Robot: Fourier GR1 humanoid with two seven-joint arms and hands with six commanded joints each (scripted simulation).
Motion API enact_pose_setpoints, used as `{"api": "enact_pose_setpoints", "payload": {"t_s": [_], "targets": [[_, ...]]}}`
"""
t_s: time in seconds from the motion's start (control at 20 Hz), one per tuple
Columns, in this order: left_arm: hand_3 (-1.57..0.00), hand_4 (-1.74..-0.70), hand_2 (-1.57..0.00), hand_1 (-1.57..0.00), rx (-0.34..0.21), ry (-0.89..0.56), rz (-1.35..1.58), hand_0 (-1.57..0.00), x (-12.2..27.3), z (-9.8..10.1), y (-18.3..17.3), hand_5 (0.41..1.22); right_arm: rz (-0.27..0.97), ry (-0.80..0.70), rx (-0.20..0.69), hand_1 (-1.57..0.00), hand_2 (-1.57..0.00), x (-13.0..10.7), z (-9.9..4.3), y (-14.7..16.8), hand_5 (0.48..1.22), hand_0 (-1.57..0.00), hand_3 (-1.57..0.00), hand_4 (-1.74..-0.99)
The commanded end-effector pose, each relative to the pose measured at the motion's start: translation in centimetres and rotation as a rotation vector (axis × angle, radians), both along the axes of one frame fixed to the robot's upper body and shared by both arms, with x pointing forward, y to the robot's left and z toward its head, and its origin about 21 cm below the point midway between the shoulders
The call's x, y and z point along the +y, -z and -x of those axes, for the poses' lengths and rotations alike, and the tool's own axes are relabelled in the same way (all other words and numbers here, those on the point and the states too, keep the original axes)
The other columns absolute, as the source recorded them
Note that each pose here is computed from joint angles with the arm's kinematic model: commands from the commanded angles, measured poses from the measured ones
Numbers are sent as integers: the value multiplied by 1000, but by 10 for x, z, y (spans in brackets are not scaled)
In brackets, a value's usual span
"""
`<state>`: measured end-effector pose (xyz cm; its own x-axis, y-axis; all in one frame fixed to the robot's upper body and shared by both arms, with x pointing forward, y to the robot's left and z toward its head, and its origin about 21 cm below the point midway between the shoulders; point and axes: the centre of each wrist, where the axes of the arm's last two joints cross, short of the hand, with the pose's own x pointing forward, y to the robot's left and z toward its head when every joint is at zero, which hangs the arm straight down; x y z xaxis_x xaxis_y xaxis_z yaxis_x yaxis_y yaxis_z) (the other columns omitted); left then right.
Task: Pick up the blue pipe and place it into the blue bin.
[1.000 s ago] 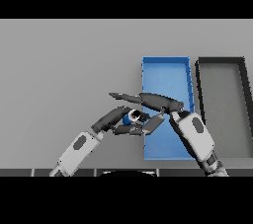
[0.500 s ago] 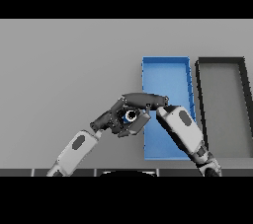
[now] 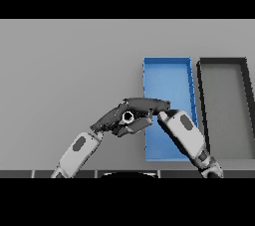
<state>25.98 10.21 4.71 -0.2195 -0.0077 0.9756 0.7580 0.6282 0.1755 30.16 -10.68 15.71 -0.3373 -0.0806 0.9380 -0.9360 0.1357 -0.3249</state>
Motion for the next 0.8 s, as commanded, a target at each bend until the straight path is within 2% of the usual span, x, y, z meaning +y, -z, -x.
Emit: {"api": "enact_pose_setpoints", "payload": {"t_s": [0.0,0.05,0.15,0.25,0.3,0.4,0.55,0.75], "targets": [[-1503,-1727,-1388,-1512,11,-3,-4,-1516,3,2,3,1221,-6,10,19,-1523,-1525,-1,0,3,1155,-1524,-1505,-1475],[-1333,-1648,-1221,-1354,-15,-5,-7,-1435,3,0,0,1221,-33,11,30,-1533,-1534,2,-1,2,1168,-1533,-1518,-1480],[-853,-1415,-781,-866,-85,17,-85,-925,7,-3,-3,1221,-23,10,49,-1546,-1548,0,-3,0,1187,-1547,-1537,-1487],[-546,-1216,-500,-554,-111,57,-157,-592,9,-2,-1,1221,9,13,42,-1555,-1556,3,-3,2,1199,-1556,-1549,-1490],[-436,-1143,-399,-443,-129,62,-168,-473,10,-2,-1,1187,14,13,40,-1558,-1559,2,-3,0,1204,-1559,-1554,-1491],[-279,-1041,-255,-283,-137,52,-195,-303,11,-3,0,1020,-21,-12,49,-1563,-1563,2,-1,1,1210,-1563,-1560,-1493],[-142,-942,-130,-145,-123,24,-240,-154,14,-7,2,785,-42,-19,29,-1567,-1567,4,2,-2,1215,-1567,-1565,-1496],[-58,-887,-53,-59,-107,10,-245,-63,14,-11,-1,638,-32,0,19,-1569,-1569,3,-1,-6,1219,-1569,-1569,-1493]]}}
